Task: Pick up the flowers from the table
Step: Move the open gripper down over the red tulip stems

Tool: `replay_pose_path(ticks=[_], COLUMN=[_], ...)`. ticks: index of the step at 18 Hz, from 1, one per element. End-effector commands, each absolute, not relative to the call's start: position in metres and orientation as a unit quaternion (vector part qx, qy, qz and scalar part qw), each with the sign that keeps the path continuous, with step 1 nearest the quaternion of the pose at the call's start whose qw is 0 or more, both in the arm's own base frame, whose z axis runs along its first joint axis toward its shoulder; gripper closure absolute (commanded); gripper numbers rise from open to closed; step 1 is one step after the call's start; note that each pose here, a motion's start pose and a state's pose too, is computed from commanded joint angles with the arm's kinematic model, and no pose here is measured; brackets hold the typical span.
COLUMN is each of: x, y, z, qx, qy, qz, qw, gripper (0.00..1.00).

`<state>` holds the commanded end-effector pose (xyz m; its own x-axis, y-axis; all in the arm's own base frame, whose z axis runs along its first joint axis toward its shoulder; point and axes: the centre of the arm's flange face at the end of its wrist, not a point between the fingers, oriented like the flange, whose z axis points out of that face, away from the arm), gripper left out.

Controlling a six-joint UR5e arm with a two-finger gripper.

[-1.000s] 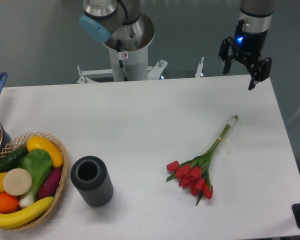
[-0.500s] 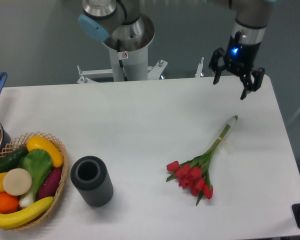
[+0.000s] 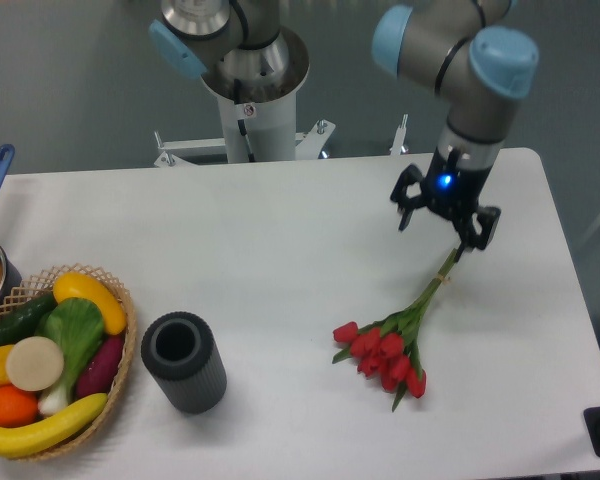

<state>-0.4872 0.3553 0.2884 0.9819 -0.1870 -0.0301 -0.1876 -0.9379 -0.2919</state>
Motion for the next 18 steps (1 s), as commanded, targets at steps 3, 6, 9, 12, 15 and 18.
replay_pose_path(ticks=[3, 6, 9, 12, 15, 18], x=[-0.49, -0.493, -0.499, -0.508, -0.506, -0.505], y=[0.357, 0.364, 0.367, 0.369, 0.374, 0.382], z=[0.274, 0.253, 0.238, 0.227, 0.215, 0.207], qx=[-0.984, -0.984, -0.984, -0.985, -0.987, -0.988], qy=[0.097, 0.099, 0.097, 0.088, 0.09, 0.079], qz=[0.006, 0.001, -0.004, -0.005, -0.011, -0.017], qw=[0.149, 0.148, 0.146, 0.145, 0.13, 0.129], gripper=[0.0, 0.0, 0.0, 0.0, 0.0, 0.0])
